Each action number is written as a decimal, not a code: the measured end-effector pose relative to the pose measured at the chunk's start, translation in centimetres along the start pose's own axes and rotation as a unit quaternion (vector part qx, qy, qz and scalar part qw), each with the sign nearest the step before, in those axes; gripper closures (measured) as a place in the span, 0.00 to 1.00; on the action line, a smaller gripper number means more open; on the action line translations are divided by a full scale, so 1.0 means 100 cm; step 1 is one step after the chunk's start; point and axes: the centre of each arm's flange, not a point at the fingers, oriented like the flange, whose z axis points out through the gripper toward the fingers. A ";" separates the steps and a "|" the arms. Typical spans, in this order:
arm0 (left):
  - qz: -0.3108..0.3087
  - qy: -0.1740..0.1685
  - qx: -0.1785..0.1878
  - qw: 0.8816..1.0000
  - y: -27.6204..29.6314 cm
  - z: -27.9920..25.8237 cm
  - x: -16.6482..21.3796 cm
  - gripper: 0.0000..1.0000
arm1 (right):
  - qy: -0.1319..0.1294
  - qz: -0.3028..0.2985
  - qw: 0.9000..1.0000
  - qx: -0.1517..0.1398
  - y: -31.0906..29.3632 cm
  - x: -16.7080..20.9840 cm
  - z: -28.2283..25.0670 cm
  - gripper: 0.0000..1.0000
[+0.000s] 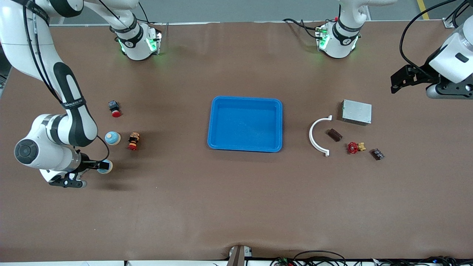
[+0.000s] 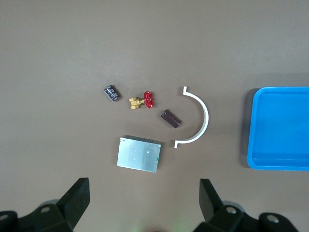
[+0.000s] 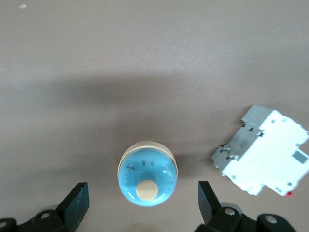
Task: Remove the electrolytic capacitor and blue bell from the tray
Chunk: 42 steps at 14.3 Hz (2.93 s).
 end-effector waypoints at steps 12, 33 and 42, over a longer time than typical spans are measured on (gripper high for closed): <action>-0.018 -0.004 0.000 1.000 -0.004 0.001 0.000 0.00 | -0.020 0.005 1.000 -0.011 -0.031 -0.029 -0.123 0.00; -0.022 -0.006 0.019 1.000 -0.012 0.007 0.004 0.00 | -0.005 0.015 1.000 0.005 -0.036 -0.129 -0.373 0.00; -0.024 -0.002 0.019 1.000 -0.013 0.001 0.004 0.00 | -0.005 0.011 1.000 0.009 -0.041 -0.129 -0.373 0.00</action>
